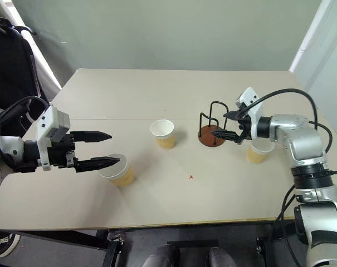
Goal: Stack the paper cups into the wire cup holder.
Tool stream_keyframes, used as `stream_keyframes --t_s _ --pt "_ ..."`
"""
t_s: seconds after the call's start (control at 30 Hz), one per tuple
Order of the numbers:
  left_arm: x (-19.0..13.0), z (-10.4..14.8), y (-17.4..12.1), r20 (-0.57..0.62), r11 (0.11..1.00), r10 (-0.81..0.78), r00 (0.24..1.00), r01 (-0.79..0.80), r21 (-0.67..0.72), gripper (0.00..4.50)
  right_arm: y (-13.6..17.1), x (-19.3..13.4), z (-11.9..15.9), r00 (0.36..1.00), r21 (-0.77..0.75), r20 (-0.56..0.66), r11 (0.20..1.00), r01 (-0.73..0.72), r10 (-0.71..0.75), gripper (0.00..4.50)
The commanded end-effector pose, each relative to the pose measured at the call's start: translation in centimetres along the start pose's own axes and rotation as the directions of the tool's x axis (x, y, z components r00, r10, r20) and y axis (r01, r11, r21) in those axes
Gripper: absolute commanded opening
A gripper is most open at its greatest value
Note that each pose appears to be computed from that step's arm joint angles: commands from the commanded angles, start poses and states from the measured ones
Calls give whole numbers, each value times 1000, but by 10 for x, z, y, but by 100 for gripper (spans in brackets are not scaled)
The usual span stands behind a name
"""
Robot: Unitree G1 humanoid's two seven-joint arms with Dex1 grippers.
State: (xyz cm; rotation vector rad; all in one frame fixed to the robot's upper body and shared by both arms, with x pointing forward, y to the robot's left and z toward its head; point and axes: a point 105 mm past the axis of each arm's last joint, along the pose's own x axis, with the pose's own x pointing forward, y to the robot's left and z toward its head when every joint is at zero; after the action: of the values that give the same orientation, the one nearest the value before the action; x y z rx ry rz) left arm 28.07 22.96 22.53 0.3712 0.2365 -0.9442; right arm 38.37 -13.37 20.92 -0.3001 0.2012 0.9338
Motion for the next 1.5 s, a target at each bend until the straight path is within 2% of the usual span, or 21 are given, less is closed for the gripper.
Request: stream_keyframes --t_s 0.03,0.2,0.37,0.5,0.7,0.93,1.03,1.2,1.33,1.5 --pt "-10 12 0 20 999 29 999 -30 39 447 -4 -5 18 999 -46 40 999 18 -16 450" --pt "-16 14 0 25 998 44 999 -45 41 447 1 -26 40 994 -105 100 994 -38 49 450" --pt "-17 19 -3 43 999 9 999 -11 51 447 10 -59 53 986 -174 72 975 -136 150 450" --pt "-15 26 -3 68 997 -30 997 25 67 447 17 -67 48 977 -184 13 961 -207 213 450" --pt "-9 32 7 85 995 -11 996 3 96 447 29 -77 45 962 -195 -6 943 -269 273 450" --pt "0 29 8 82 995 -37 996 29 97 447 12 -48 41 991 -190 25 974 -121 128 450" --pt "2 27 7 76 995 -40 996 32 97 447 7 -23 30 999 -142 3 989 -45 46 450" --pt "0 24 8 69 996 -27 997 21 90 447 -4 -3 19 998 -117 -15 992 51 -53 450" --pt "1 16 1 48 997 -25 999 21 73 447 -12 13 13 994 -110 -19 989 100 -103 450" --pt "-4 15 -5 43 998 -8 999 6 63 447 -14 23 10 995 -99 -22 991 93 -96 450"
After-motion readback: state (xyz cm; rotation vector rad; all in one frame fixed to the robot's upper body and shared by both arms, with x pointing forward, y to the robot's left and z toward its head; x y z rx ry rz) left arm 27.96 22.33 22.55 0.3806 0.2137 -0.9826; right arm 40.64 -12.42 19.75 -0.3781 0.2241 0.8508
